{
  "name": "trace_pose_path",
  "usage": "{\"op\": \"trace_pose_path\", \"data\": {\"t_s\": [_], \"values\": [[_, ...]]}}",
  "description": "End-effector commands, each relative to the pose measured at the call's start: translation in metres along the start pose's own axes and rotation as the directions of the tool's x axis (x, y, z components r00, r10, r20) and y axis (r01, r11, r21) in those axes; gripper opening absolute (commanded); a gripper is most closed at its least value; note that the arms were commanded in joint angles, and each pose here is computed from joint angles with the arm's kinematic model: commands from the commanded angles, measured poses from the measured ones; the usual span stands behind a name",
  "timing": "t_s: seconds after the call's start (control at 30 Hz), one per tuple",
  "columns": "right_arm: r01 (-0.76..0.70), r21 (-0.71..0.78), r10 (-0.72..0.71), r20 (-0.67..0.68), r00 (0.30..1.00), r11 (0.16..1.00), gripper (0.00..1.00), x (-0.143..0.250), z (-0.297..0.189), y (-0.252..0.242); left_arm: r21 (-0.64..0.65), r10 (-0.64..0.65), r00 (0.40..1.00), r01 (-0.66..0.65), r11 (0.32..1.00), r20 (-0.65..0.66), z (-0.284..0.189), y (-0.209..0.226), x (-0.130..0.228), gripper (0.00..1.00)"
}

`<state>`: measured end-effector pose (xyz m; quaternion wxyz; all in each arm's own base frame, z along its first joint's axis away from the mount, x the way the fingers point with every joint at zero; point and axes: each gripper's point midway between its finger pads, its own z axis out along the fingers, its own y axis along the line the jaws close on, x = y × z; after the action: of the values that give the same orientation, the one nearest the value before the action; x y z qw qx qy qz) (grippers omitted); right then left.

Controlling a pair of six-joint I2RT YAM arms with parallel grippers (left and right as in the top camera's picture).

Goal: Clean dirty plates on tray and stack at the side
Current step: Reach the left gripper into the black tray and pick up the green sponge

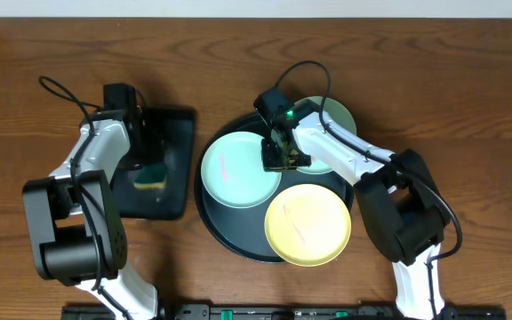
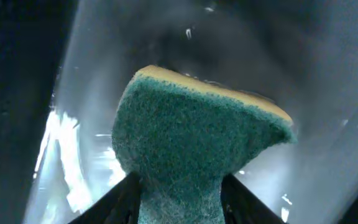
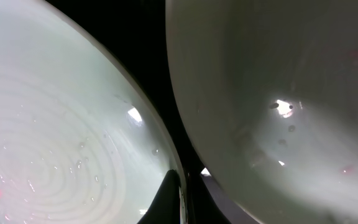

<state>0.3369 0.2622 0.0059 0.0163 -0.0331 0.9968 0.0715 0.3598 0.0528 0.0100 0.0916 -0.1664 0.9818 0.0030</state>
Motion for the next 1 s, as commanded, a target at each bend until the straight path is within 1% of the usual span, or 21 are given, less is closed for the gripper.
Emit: {"op": "trace_pose_path", "data": {"t_s": [0.0, 0.07, 0.1, 0.2, 0.33, 0.47, 0.57, 0.67, 0.77, 0.9, 0.97], "values": [[-0.01, 0.017, 0.01, -0.016, 1.0, 1.0, 0.01, 0.001, 0.013, -0.003, 0.025, -0.003, 0.997, 0.005, 1.0, -0.079, 0.021, -0.003, 0.018, 0.27], [-0.01, 0.017, 0.01, -0.016, 1.0, 1.0, 0.01, 0.001, 0.013, -0.003, 0.022, -0.003, 0.996, 0.005, 1.0, -0.084, 0.023, -0.003, 0.019, 0.1], [-0.01, 0.017, 0.01, -0.016, 1.0, 1.0, 0.01, 0.001, 0.013, -0.003, 0.022, -0.003, 0.996, 0.005, 1.0, -0.084, 0.023, -0.002, 0.019, 0.08], [-0.01, 0.018, 0.01, -0.017, 1.0, 1.0, 0.01, 0.001, 0.013, -0.004, 0.024, -0.003, 0.997, 0.005, 1.0, -0.077, 0.021, -0.003, 0.017, 0.07], [-0.01, 0.018, 0.01, -0.016, 1.0, 1.0, 0.01, 0.001, 0.013, -0.003, 0.033, -0.003, 1.0, 0.004, 0.999, -0.031, 0.002, -0.005, 0.003, 0.07], [-0.01, 0.018, 0.01, -0.017, 1.0, 1.0, 0.01, 0.001, 0.013, -0.003, 0.05, -0.003, 0.999, 0.001, 0.999, 0.054, -0.039, -0.01, -0.02, 0.07], [-0.011, 0.018, 0.011, -0.017, 1.0, 1.0, 0.01, 0.001, 0.013, -0.004, 0.066, -0.005, 0.994, -0.002, 0.998, 0.11, -0.072, -0.012, -0.028, 0.07], [-0.01, 0.015, 0.01, -0.019, 1.0, 1.0, 0.01, 0.001, 0.013, -0.003, 0.103, -0.006, 0.989, -0.009, 0.995, 0.146, -0.101, -0.016, -0.024, 0.07], [-0.01, 0.006, 0.011, -0.023, 1.0, 1.0, 0.01, 0.002, 0.013, -0.002, 0.169, 0.0, 0.99, -0.025, 0.985, 0.144, -0.12, -0.027, -0.013, 0.07], [-0.011, 0.004, 0.011, -0.025, 1.0, 1.0, 0.01, 0.002, 0.013, -0.001, 0.235, 0.023, 0.994, -0.048, 0.971, 0.108, -0.126, -0.049, 0.002, 0.07], [-0.012, 0.0, 0.012, -0.027, 1.0, 1.0, 0.01, 0.003, 0.013, -0.001, 0.247, 0.009, 0.996, -0.029, 0.969, 0.083, -0.122, -0.063, 0.008, 0.07]]}}
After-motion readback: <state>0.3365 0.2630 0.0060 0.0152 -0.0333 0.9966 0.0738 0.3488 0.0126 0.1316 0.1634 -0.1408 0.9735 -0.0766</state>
